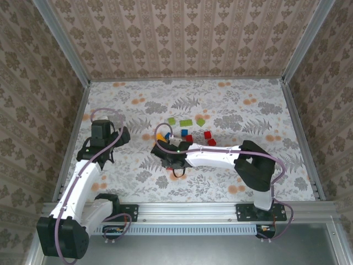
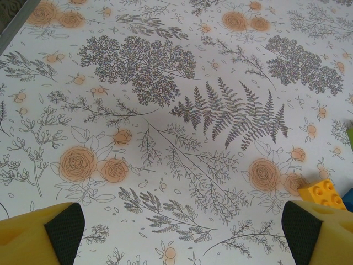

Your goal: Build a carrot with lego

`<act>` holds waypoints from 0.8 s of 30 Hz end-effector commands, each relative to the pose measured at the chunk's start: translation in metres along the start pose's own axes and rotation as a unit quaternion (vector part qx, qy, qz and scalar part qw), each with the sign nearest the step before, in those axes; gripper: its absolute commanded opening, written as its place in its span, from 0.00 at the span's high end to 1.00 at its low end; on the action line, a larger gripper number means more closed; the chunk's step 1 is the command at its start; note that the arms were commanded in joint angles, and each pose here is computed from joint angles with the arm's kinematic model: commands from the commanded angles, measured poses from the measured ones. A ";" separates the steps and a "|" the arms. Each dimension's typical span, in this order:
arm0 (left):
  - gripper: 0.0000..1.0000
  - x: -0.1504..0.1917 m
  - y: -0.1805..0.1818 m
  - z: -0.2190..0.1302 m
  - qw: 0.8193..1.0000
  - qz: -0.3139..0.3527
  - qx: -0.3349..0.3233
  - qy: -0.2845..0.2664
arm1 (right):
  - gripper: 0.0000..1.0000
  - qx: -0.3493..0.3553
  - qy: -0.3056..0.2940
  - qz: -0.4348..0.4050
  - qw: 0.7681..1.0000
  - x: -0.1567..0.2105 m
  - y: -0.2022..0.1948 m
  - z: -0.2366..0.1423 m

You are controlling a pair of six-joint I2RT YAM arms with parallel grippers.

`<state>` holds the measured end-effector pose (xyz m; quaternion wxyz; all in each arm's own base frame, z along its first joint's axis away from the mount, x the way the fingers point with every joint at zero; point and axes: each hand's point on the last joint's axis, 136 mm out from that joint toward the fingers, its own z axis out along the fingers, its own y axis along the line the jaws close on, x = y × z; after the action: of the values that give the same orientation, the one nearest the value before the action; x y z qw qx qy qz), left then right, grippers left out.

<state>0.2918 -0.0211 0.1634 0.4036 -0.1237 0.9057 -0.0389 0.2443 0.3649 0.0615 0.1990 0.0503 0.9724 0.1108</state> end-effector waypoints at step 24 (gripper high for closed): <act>0.05 -0.009 -0.002 -0.010 1.000 0.011 0.002 -0.011 | 0.65 0.113 0.184 -0.332 0.918 0.044 -0.061 0.033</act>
<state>0.2917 -0.0211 0.1637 0.4038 -0.1235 0.9056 -0.0389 0.2481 0.3726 0.0568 0.1589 -0.1915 0.9678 0.0376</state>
